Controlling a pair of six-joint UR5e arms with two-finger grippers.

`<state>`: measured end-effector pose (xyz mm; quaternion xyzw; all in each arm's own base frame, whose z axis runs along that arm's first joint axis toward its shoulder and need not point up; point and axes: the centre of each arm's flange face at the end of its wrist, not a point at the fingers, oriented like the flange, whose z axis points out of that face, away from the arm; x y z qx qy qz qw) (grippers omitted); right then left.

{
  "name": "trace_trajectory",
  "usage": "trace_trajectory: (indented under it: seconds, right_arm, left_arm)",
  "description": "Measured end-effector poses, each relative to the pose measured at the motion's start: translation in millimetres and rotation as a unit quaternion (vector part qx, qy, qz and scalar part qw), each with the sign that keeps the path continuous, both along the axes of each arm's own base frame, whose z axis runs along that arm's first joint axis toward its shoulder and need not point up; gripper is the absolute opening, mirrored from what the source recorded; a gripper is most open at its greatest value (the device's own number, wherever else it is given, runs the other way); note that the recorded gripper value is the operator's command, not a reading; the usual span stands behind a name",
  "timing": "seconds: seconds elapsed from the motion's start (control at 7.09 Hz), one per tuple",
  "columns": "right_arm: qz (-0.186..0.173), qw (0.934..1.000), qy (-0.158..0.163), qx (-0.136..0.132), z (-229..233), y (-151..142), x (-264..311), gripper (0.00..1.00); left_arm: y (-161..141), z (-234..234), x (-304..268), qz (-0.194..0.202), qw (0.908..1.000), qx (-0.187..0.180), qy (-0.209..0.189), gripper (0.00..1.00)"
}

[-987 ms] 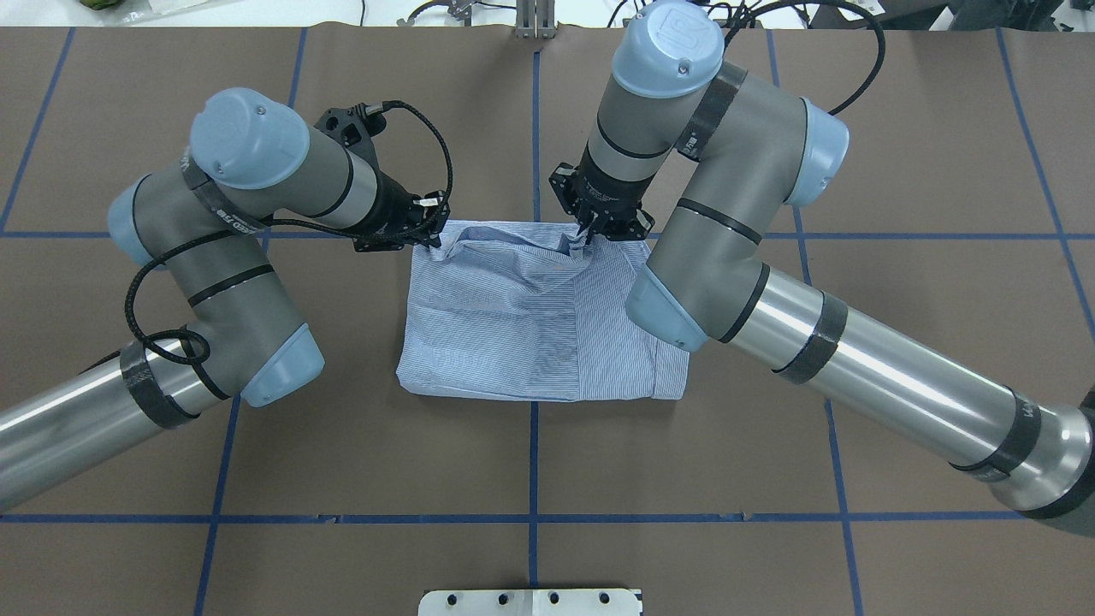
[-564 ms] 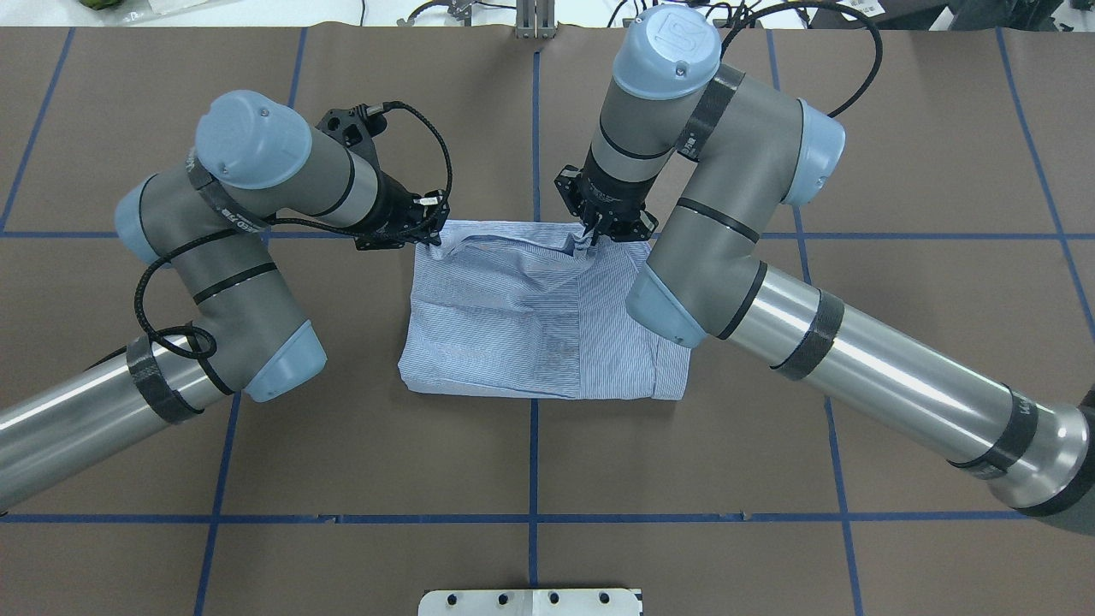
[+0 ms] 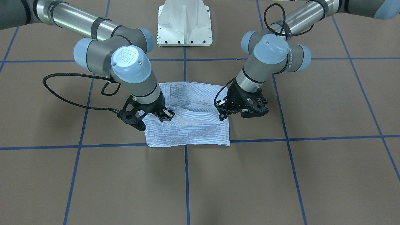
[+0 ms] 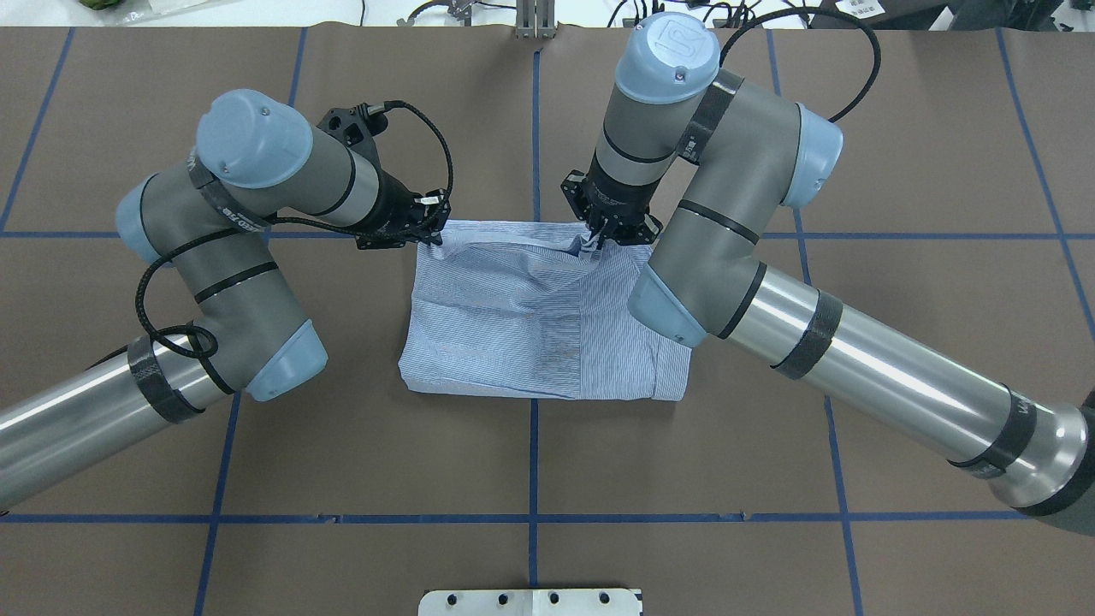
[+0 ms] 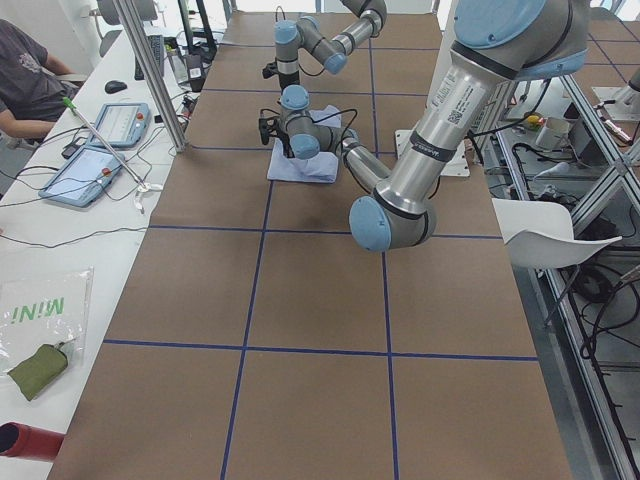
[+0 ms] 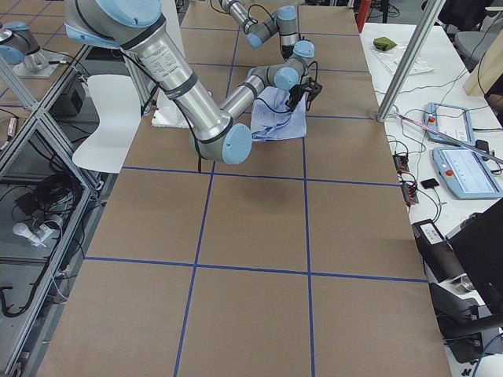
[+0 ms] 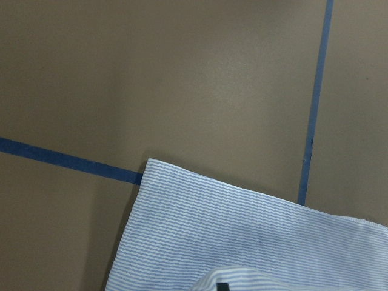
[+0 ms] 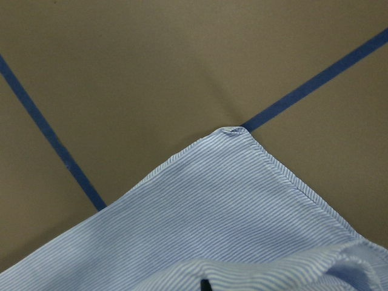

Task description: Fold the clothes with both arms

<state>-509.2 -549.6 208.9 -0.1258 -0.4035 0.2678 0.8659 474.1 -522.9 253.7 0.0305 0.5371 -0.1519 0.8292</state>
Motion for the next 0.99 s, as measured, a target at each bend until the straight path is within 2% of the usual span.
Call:
trace_trajectory:
  seconds: [0.14,0.42,0.71,0.85,0.99]
  right_arm:
    - [-0.001,1.0000,-0.004,0.002,1,1,0,1.00]
    - [-0.001,0.9996,-0.024,0.016,6,0,1,1.00]
    - [-0.003,0.9983,-0.051,0.029,9,-2,12,1.00]
    - [-0.003,0.9974,-0.060,0.039,4,0,13,1.00]
    - [-0.004,0.9964,-0.060,0.060,-1,5,9,1.00]
  left_arm:
    - [0,0,0,0.000,1.0000,0.000,0.000,0.99]
    - [-2,-2,-3,-0.004,1.0000,0.000,0.002,1.00]
    - [-21,-2,-28,-0.012,0.9999,-0.007,0.004,1.00]
    - [-31,0,-44,-0.010,0.9998,-0.014,0.008,1.00]
    - [-35,4,-55,-0.006,0.9998,-0.017,0.009,1.00]
